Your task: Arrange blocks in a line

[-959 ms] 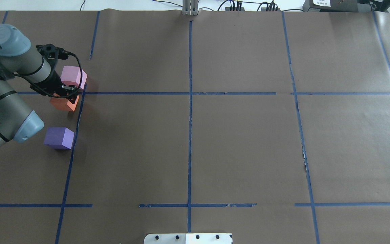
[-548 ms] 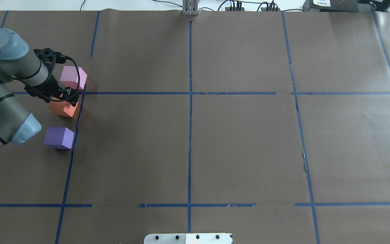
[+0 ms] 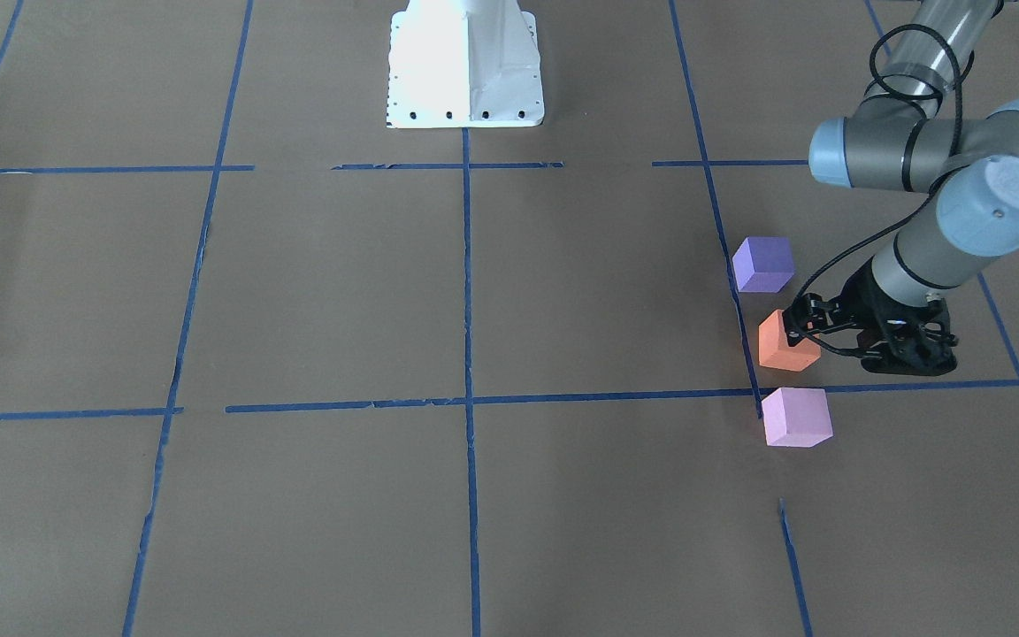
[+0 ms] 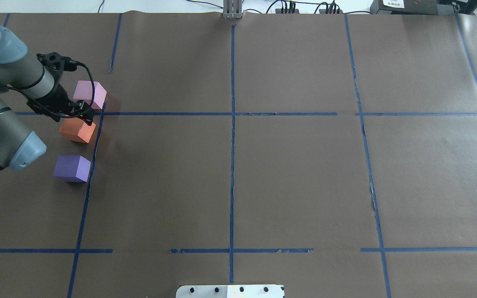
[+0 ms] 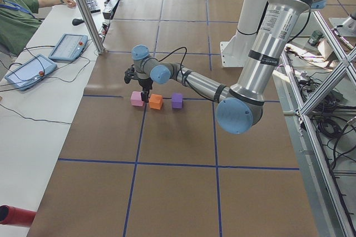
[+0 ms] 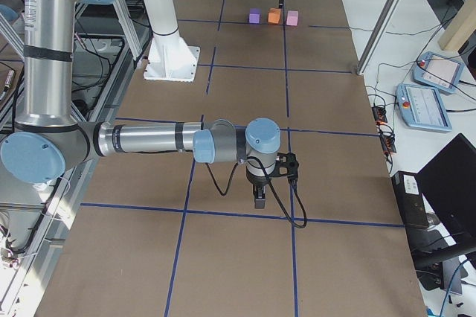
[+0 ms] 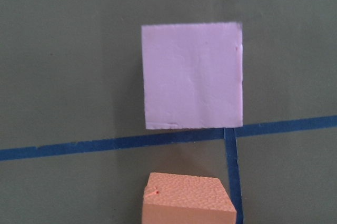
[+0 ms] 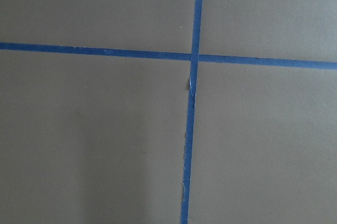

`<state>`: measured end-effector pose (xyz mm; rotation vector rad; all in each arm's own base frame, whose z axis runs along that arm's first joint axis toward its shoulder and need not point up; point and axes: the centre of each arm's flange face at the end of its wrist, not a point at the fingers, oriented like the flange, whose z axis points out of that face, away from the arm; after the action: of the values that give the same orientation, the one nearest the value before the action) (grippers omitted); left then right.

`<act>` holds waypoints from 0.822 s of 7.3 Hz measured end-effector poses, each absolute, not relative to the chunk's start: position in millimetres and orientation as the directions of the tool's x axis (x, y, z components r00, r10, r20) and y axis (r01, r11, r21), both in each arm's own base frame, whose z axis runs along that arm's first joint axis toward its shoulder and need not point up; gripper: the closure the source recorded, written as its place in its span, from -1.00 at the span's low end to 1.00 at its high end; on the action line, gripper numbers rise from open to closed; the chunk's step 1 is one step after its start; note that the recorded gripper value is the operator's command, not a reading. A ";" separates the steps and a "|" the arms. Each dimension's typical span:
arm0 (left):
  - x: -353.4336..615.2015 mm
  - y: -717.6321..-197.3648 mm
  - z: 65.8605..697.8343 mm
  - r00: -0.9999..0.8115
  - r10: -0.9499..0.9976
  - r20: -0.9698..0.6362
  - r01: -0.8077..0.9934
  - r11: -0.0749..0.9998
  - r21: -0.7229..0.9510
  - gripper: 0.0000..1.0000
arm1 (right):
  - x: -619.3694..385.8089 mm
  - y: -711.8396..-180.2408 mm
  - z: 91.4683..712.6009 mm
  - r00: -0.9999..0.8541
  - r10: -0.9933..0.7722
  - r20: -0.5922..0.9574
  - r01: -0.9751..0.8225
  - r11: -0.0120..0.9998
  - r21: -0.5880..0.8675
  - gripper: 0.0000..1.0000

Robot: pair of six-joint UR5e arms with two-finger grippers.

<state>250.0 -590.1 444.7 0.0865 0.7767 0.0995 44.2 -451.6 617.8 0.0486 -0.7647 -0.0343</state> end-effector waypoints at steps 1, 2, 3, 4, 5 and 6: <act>199.9 -602.6 450.4 0.727 0.171 -0.665 -0.086 0.983 0.159 -1.00 | 44.2 -451.7 617.7 0.721 -0.049 0.691 0.013 0.998 0.057 -1.00; 137.2 -608.7 473.1 0.745 0.218 -0.630 -0.117 0.973 0.198 -1.00 | 44.2 -451.7 617.8 0.721 -0.049 0.691 0.013 0.998 0.056 -1.00; 73.2 -602.4 507.7 0.761 0.239 -0.603 -0.133 0.967 0.216 -1.00 | 44.2 -451.6 617.8 0.721 -0.049 0.691 0.013 0.998 0.056 -1.00; 11.3 -587.9 549.3 0.776 0.240 -0.583 -0.137 0.967 0.216 -1.00 | 44.3 -451.7 617.8 0.721 -0.049 0.691 0.013 0.998 0.056 -1.00; -35.9 -572.1 587.5 0.777 0.228 -0.587 -0.134 0.971 0.200 -1.00 | 44.2 -451.7 617.7 0.721 -0.049 0.691 0.013 0.998 0.057 -1.00; -57.2 -554.4 617.5 0.743 0.209 -0.636 -0.125 0.977 0.174 -1.00 | 44.2 -451.7 617.6 0.721 -0.049 0.691 0.013 0.998 0.057 -1.00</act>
<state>-57.2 -554.4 617.5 0.1234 0.7101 0.1833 44.2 -451.7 617.6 0.0490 -0.7647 -0.0344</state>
